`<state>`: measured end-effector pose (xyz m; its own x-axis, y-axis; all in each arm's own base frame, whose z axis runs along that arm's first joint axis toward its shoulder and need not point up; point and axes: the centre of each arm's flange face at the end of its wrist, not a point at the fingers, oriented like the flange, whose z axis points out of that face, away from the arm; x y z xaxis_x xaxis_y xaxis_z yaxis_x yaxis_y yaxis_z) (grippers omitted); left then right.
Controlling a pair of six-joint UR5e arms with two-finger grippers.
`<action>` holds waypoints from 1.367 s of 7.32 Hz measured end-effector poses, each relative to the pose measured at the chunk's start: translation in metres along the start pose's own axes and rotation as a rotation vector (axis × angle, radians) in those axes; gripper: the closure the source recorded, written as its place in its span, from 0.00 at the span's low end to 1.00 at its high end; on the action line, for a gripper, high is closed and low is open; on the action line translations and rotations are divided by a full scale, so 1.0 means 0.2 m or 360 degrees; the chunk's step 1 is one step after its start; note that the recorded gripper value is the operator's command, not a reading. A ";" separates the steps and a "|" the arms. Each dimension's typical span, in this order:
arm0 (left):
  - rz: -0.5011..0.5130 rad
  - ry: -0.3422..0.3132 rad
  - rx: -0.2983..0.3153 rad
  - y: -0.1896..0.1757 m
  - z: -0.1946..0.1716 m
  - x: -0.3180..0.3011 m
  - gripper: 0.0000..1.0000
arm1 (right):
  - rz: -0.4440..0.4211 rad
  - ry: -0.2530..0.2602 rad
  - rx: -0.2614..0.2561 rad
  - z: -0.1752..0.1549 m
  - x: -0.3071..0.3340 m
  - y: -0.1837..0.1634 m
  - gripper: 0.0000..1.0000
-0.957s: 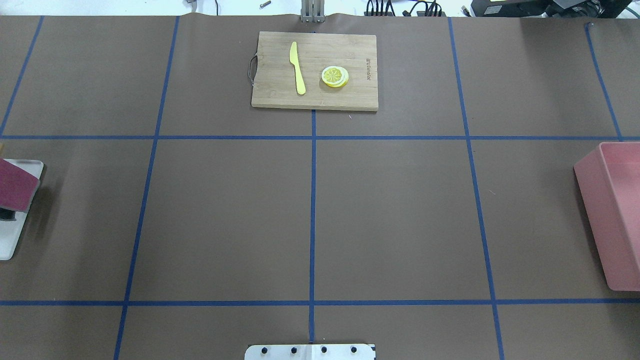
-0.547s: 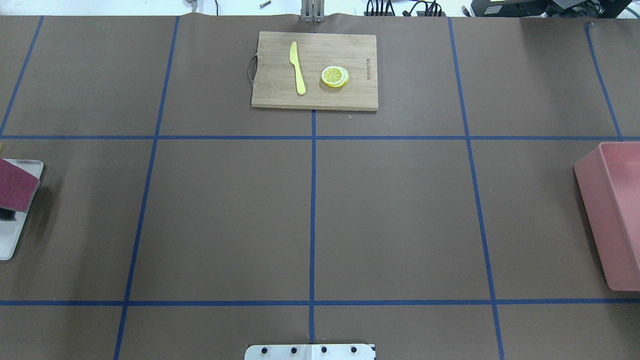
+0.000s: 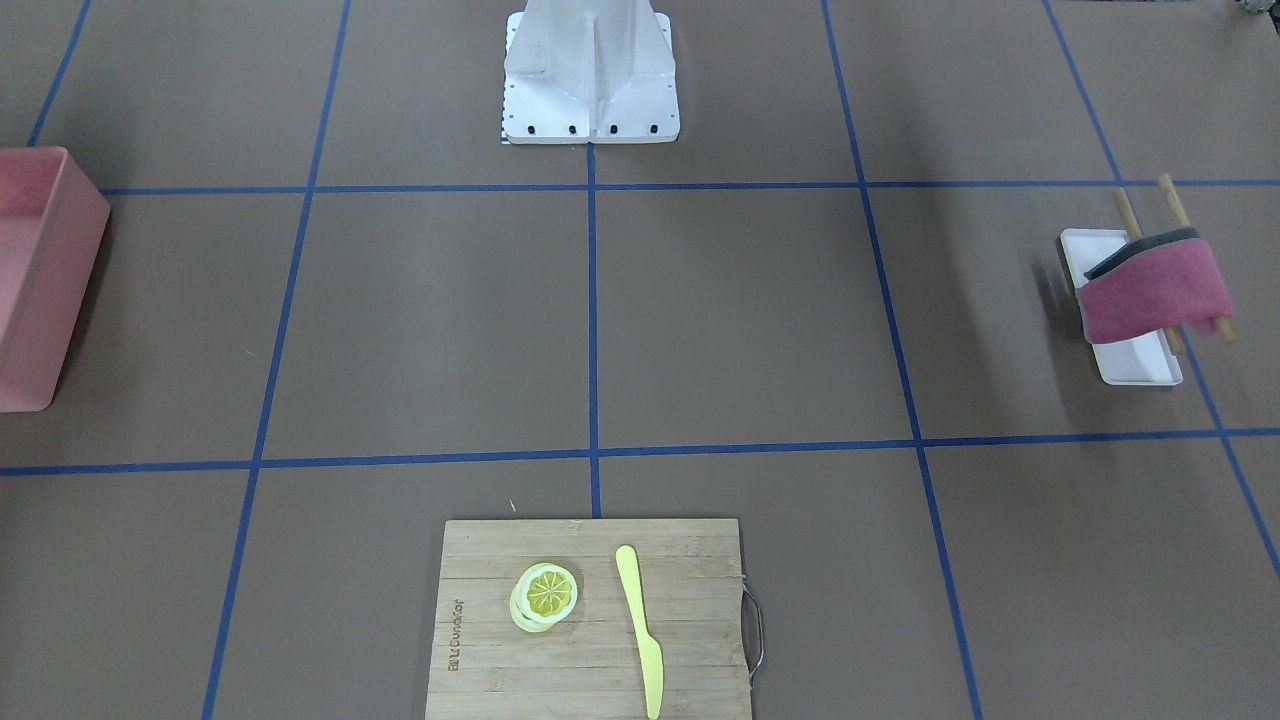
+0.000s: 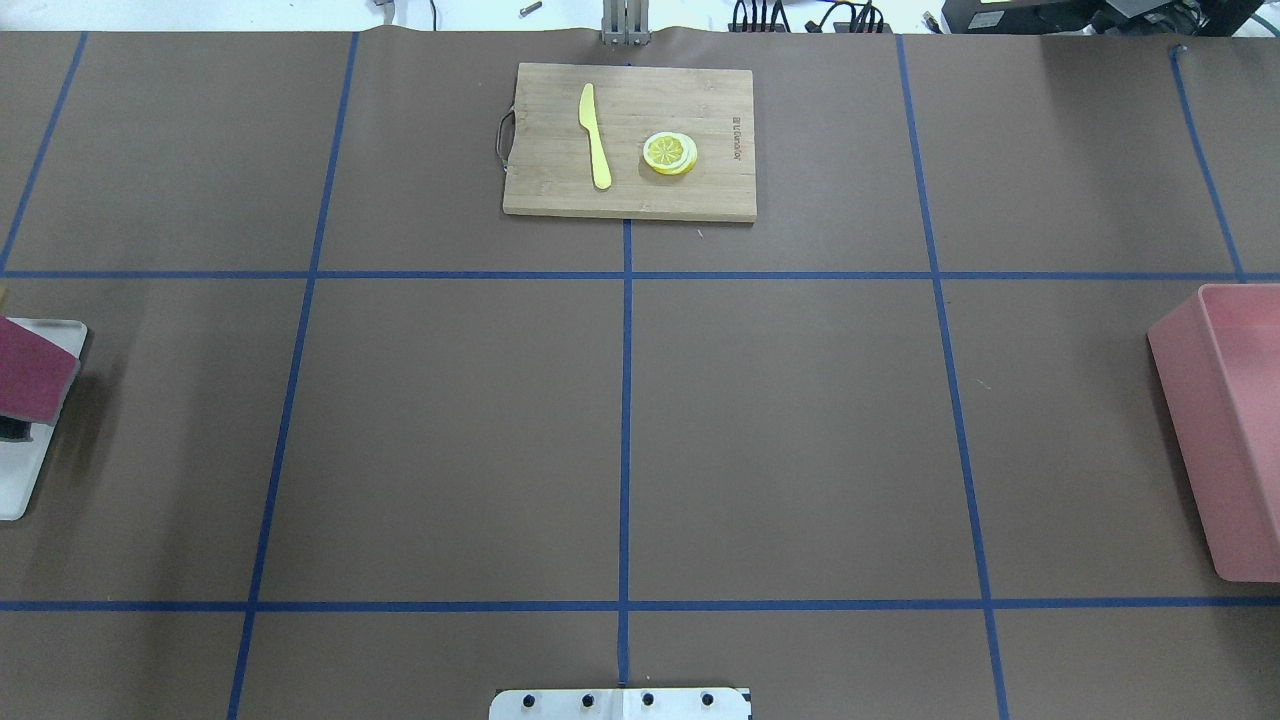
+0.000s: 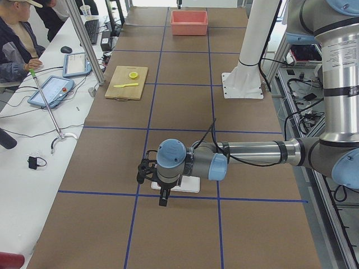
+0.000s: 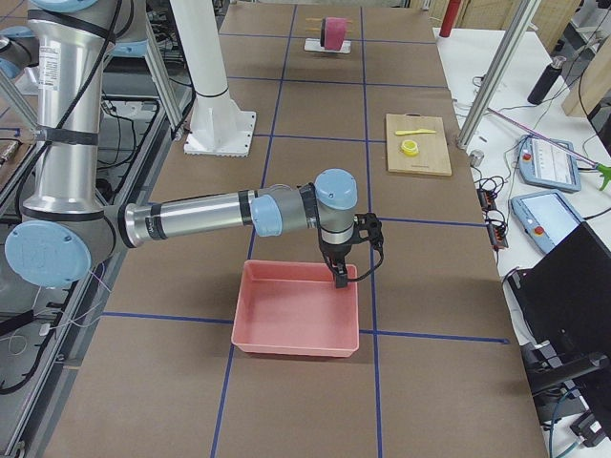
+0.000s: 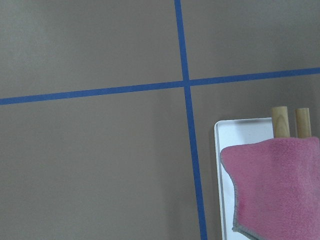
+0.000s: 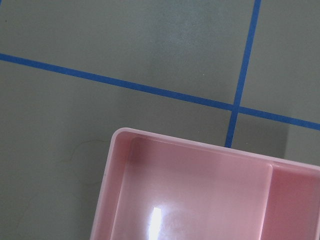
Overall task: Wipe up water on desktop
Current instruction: 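Close the left gripper on the pink cloth in the white tray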
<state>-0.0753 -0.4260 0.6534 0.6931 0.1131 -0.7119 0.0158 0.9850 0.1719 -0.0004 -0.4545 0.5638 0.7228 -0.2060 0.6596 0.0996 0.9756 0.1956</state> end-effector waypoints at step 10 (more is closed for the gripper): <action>-0.0302 0.0112 -0.0126 -0.21 0.22 0.38 0.12 | 0.0020 -0.0005 -0.0024 0.04 0.03 0.02 0.00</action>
<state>0.0076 -0.4635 0.6222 0.6310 -0.0692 -0.7727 0.0829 0.9963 -0.0216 -0.0007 -0.4526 0.5734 0.7218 -0.1942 0.6643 0.1010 0.9791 0.1764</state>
